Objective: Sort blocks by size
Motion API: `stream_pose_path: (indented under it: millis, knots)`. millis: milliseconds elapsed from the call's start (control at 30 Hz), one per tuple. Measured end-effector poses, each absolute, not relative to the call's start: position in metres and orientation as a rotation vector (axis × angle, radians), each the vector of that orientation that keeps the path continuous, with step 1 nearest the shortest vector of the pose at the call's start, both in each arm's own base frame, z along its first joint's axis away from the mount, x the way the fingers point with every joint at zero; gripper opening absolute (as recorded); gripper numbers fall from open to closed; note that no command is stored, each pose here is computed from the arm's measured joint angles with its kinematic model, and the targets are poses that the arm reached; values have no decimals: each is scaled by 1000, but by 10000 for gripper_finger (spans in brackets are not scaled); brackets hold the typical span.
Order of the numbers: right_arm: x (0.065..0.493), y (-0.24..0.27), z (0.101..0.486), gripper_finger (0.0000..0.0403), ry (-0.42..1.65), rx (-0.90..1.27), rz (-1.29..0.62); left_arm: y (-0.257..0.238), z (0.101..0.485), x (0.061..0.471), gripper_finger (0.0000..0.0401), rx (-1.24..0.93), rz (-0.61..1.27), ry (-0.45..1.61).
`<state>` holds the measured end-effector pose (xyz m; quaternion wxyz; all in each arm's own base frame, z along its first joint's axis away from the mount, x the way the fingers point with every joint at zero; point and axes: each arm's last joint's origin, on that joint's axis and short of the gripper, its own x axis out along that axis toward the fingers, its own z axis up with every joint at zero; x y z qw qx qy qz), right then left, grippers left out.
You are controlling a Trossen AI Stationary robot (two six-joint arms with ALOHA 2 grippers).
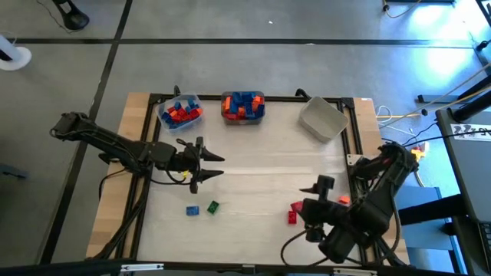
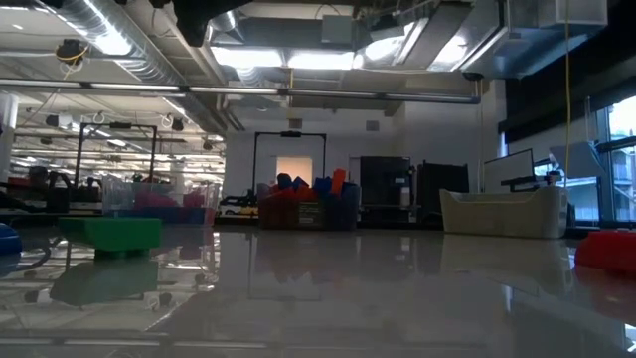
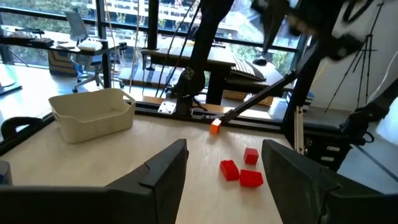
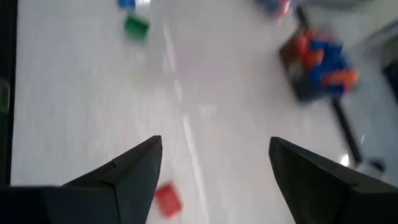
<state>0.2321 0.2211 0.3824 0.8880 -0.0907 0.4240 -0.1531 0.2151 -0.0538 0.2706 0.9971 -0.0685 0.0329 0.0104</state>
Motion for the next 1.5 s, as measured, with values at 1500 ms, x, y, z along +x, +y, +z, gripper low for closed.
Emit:
stream_pose_path:
  millis: [1500]
  knots:
    - [134, 154, 170, 294, 1841, 87, -515, -54, 272, 215, 196, -106, 20, 57]
